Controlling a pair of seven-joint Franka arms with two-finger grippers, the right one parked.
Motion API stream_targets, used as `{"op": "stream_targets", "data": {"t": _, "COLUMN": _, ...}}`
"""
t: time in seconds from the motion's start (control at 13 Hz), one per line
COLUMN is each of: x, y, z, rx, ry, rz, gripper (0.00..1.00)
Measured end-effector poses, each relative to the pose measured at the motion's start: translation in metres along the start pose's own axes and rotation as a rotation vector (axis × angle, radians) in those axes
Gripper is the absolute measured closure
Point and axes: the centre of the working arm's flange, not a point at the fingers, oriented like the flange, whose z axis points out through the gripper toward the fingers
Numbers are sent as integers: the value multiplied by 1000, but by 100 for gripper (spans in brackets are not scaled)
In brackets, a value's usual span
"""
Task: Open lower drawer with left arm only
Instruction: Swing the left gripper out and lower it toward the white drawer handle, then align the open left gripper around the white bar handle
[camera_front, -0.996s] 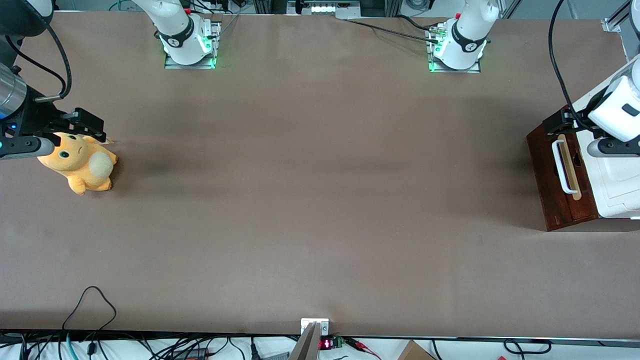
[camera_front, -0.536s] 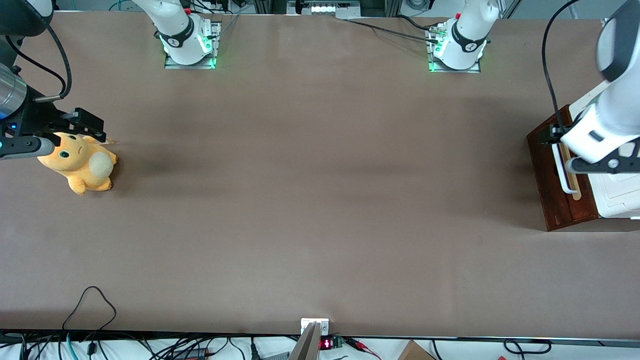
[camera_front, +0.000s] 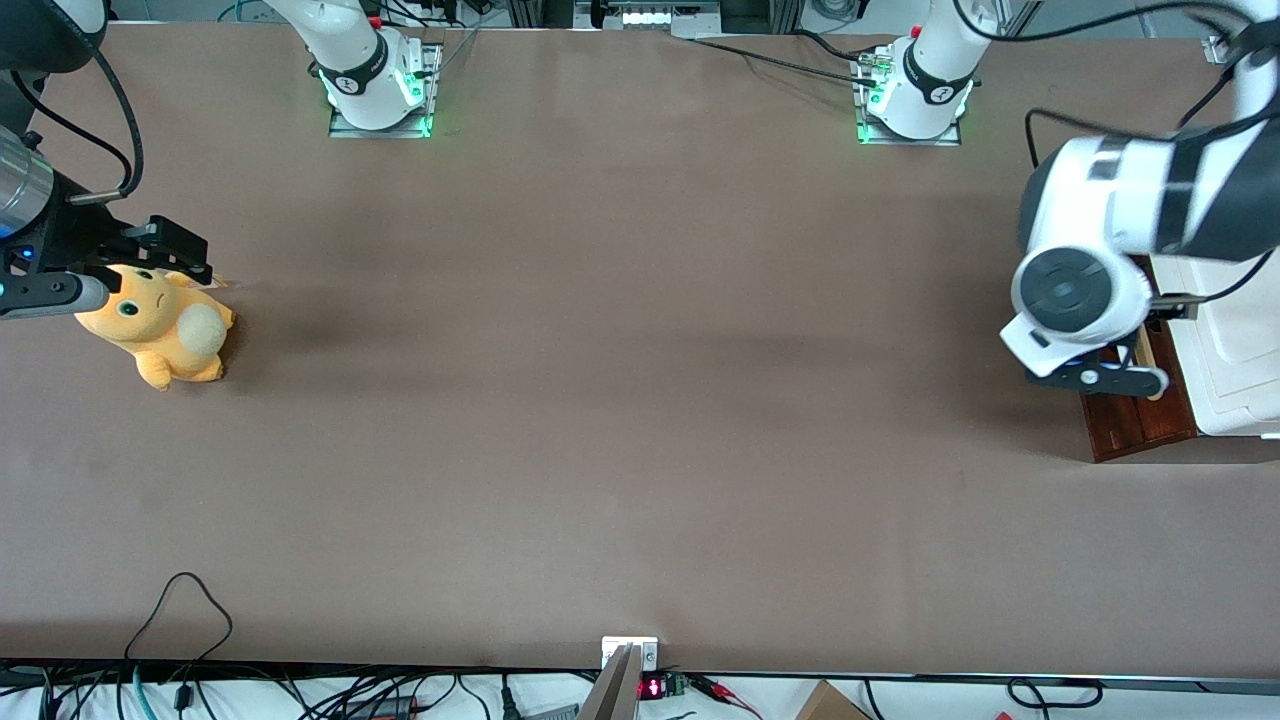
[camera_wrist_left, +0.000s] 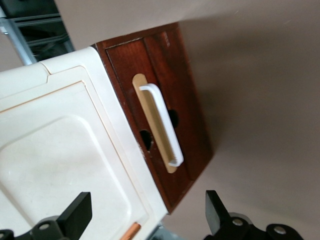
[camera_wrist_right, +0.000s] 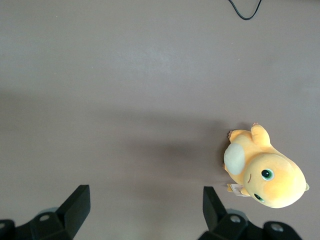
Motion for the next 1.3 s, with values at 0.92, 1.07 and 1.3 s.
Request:
{"op": "stream_targets", "data": {"t": 0.92, "x": 47, "y": 146, "z": 133, "rx": 557, "ry": -115, "rz": -258, "gripper": 0}}
{"op": "stream_targets", "data": {"t": 1.07, "x": 49, "y": 150, "z": 142, "rx": 572, "ry": -124, "rz": -258, "gripper": 0}}
{"op": "stream_targets", "data": {"t": 1.3, "x": 48, "y": 151, "z": 155, "rx": 674, "ry": -105, "rz": -228, "gripper": 0}}
